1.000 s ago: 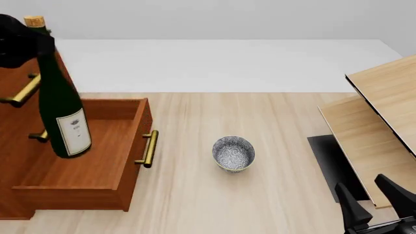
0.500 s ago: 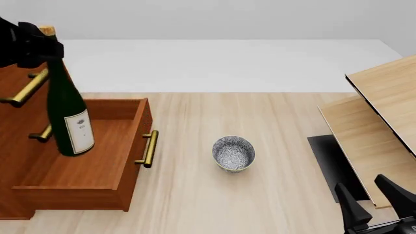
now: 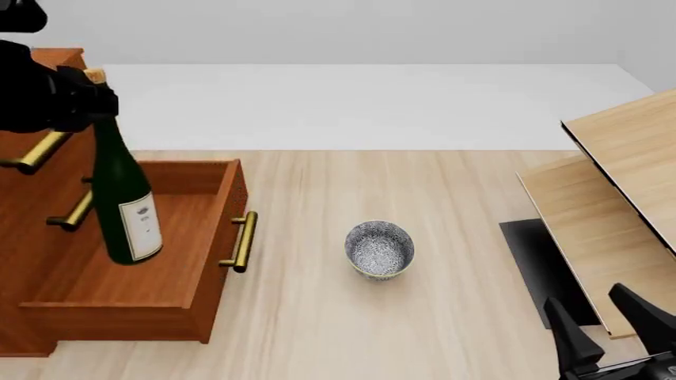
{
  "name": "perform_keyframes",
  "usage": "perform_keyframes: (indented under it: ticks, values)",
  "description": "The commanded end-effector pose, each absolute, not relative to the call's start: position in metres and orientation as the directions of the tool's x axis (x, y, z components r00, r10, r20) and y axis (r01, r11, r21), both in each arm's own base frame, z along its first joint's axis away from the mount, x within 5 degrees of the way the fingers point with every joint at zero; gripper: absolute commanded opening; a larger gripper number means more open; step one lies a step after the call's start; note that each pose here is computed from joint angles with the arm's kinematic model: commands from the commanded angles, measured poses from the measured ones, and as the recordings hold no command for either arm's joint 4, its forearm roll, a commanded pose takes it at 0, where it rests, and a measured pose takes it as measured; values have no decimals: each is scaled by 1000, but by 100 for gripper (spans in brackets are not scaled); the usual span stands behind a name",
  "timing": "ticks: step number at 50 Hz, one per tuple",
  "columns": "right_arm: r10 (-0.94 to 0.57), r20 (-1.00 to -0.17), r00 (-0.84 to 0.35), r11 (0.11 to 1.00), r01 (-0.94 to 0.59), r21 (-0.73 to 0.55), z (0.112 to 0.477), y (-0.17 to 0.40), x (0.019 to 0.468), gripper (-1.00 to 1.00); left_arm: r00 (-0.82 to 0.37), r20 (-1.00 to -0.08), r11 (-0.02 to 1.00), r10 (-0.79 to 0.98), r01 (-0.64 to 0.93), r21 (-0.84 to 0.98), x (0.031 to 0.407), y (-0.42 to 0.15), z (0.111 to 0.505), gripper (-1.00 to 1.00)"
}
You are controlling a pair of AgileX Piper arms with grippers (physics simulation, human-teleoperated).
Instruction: Put the wine bottle in the bottom drawer of the cabinet.
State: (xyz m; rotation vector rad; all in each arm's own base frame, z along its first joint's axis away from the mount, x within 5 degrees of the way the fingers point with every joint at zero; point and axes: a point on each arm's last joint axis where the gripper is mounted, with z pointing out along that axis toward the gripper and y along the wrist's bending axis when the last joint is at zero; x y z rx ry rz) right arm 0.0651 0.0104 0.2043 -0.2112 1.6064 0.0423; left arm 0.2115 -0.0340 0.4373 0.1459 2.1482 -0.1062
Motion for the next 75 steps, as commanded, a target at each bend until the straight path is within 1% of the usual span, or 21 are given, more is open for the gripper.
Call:
perform_keyframes:
  ticks: [1,18,33,46,64,75]
  values:
    - [-112,-993,-33,982,-158,-106,204,10,65,100,-541,-839,989,67,150,-17,211,-34,433,-100]
    - [-113,-993,-35,981,-160,-106,204,10,64,100,-546,-836,992,61,123,-7,217,-28,417,-100]
    - [-114,-993,-36,982,-158,-107,203,10,64,100,-570,-820,992,55,122,-18,220,-30,392,-100]
    - [-115,-993,-37,982,-158,-107,203,10,63,100,-566,-822,993,65,114,0,226,-26,383,-100]
    - [-115,-993,-41,982,-157,-107,203,10,63,100,-583,-812,996,33,91,-25,236,-26,368,-100]
    - [-115,-992,-42,982,-155,-107,203,10,63,100,-601,-798,995,34,92,-27,238,-27,351,-100]
